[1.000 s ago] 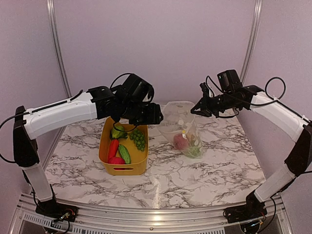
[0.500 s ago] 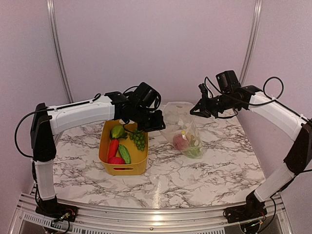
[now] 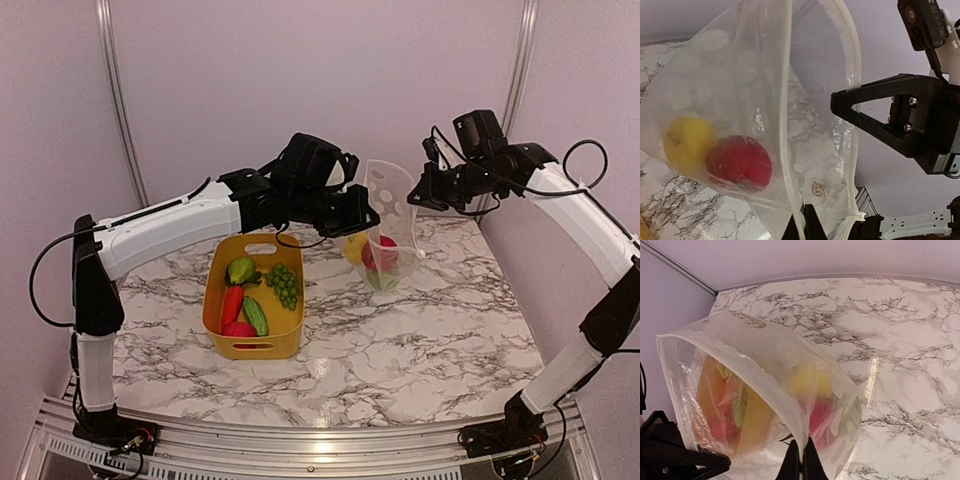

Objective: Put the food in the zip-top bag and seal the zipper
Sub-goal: Adjust the zipper food storage bag at the center of the board.

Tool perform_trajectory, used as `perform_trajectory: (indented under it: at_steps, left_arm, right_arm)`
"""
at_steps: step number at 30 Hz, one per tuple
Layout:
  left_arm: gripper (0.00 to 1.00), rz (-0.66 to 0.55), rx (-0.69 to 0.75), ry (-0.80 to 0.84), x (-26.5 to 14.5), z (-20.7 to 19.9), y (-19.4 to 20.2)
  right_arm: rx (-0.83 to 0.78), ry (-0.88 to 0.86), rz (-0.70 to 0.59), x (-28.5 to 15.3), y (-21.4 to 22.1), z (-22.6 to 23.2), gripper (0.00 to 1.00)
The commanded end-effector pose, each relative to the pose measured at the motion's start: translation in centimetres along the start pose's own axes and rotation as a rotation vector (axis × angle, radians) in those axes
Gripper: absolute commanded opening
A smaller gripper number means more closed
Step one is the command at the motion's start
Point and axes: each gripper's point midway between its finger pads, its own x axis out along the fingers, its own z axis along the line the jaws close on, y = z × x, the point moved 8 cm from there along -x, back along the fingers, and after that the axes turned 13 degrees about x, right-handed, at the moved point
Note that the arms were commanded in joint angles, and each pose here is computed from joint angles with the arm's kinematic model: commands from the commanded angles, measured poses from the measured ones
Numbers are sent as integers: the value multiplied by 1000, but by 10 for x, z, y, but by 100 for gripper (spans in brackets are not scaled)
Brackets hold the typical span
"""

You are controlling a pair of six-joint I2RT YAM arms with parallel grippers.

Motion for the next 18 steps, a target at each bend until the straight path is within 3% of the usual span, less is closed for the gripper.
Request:
perform_trajectory:
  at_steps: [1,3,5,7,9,15,16,17,18]
  left_arm:
    - [0,0,27,-23,-2,-7,-10]
    - [0,-5,89,-72,-4,-12,-7]
    - [0,20,56,-91,-4,-6,-3]
    - [0,-33,86,-59,-13,-20,-15]
    - [0,-59,100,-137,-10,-9,-12]
    - [0,6,-15,14,22,-4,-5]
    - [9,11,-20,45,26,-6,-4]
    - [33,9,-21,59,30,-6,-4]
    - [49,-1,-14,60,29,-6,-6]
  right_arm:
    - [7,63,38,4,13,-11,0]
    - [5,82,8,0,12,-14,0]
    - [-14,91,-13,-10,4,-6,0]
    - [-23,42,-57,-27,-6,9,0]
    - [-41,55,-109,-35,-13,11,0]
    - [-81,112,-48,-15,-10,0,0]
    - [-86,132,-57,-15,-9,-4,0]
    - [-93,151,-62,-14,-9,-8,0]
    - [-95,170,-65,-14,-8,-12,0]
